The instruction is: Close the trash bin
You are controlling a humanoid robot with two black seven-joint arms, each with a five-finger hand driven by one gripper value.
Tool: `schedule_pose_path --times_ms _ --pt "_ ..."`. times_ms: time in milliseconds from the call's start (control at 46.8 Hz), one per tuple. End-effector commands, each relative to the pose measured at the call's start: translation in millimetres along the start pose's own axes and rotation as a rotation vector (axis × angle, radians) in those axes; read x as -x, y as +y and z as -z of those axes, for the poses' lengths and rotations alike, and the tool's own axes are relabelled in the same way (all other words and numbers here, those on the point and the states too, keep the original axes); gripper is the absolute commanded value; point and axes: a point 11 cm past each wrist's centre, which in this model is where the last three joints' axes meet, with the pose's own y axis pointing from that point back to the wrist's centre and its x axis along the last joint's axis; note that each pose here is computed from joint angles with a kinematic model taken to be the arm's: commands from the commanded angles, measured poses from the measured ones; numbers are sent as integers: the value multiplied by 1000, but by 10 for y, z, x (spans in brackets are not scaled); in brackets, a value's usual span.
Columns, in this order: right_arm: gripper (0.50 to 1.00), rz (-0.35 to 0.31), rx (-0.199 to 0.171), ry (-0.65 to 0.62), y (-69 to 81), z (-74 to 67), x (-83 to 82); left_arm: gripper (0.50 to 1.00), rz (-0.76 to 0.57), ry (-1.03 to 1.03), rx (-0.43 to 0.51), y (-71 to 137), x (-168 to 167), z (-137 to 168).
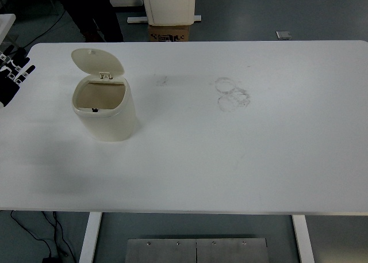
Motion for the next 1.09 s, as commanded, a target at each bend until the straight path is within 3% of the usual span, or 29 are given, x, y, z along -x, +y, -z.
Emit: schedule_pose_path --times_ms 0,1068 --pt "991 0 -1 0 0 1 0 1000 2 0 -3 -8 11 14" --pt "991 0 -1 0 0 1 0 1000 -5 -11 7 -1 -4 -24"
